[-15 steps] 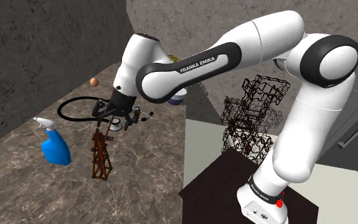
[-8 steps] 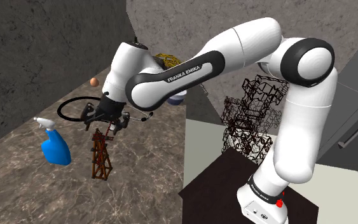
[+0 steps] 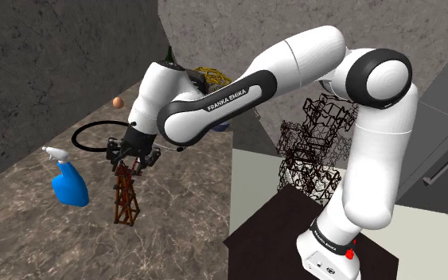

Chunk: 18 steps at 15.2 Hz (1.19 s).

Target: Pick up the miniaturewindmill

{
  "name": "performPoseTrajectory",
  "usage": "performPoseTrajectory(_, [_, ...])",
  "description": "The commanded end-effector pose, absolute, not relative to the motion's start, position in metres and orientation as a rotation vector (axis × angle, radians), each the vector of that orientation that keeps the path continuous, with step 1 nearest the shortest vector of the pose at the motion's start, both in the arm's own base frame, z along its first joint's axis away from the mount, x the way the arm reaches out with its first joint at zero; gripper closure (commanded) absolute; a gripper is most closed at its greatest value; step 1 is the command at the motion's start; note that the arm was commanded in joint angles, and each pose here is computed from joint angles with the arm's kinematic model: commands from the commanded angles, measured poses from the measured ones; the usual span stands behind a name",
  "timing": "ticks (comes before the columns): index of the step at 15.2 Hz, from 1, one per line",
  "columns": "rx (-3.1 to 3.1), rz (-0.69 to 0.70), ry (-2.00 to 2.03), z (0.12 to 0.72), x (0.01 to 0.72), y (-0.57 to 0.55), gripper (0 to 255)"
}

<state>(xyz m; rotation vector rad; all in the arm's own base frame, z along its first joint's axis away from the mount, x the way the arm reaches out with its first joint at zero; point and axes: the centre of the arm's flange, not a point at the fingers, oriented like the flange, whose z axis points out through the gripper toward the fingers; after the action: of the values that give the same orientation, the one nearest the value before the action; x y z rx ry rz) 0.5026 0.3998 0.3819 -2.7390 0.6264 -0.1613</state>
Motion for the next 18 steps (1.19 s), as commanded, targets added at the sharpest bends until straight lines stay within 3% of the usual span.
performPoseTrajectory(1, [-2.739,-0.161,0.627,0.381,0.503,0.4,255])
performPoseTrajectory(18, [-2.739,-0.161,0.627,0.446,0.502,0.399,255])
